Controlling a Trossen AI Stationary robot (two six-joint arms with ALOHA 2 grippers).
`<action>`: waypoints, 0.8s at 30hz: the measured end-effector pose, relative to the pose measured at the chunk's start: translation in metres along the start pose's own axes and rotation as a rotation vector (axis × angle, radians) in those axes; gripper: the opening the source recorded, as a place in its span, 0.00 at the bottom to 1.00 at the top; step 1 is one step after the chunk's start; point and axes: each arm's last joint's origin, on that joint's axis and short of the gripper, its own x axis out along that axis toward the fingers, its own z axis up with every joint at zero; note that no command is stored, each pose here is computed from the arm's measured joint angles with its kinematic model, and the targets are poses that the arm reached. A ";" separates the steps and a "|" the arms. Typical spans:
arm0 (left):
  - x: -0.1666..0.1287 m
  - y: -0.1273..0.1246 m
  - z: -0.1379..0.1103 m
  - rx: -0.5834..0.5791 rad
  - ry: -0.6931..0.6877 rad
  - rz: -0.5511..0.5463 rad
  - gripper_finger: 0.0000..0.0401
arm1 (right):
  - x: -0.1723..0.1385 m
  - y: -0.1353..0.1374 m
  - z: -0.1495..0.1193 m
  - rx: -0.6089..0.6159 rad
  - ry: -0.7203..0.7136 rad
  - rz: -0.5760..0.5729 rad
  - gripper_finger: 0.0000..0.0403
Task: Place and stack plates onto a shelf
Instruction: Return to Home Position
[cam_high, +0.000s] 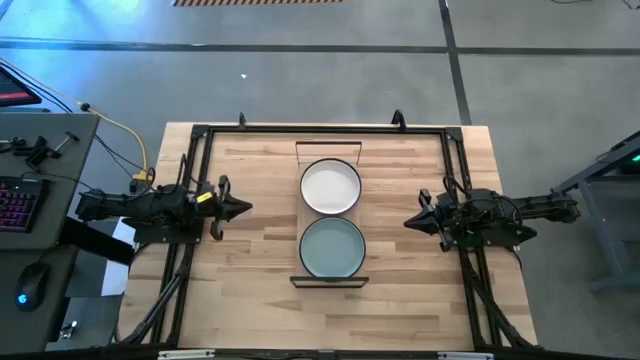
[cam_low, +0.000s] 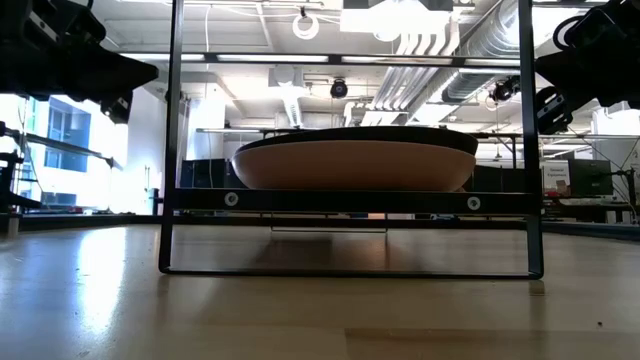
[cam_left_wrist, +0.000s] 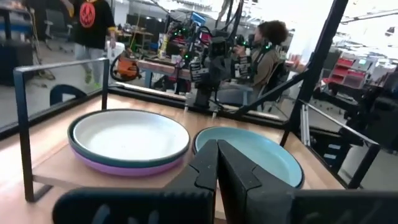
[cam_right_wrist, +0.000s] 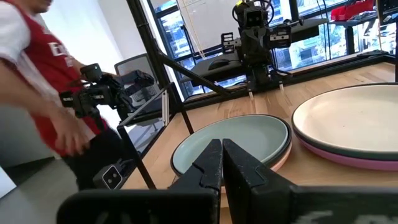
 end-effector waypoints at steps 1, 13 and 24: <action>0.000 0.000 0.000 -0.013 0.004 0.001 0.00 | 0.000 0.000 0.000 0.000 0.000 0.000 0.00; 0.000 0.000 -0.001 -0.026 0.009 0.002 0.00 | 0.000 0.000 0.000 0.000 0.000 0.000 0.00; 0.000 0.000 -0.001 -0.026 0.008 0.002 0.00 | 0.000 0.000 0.000 0.000 0.000 0.000 0.00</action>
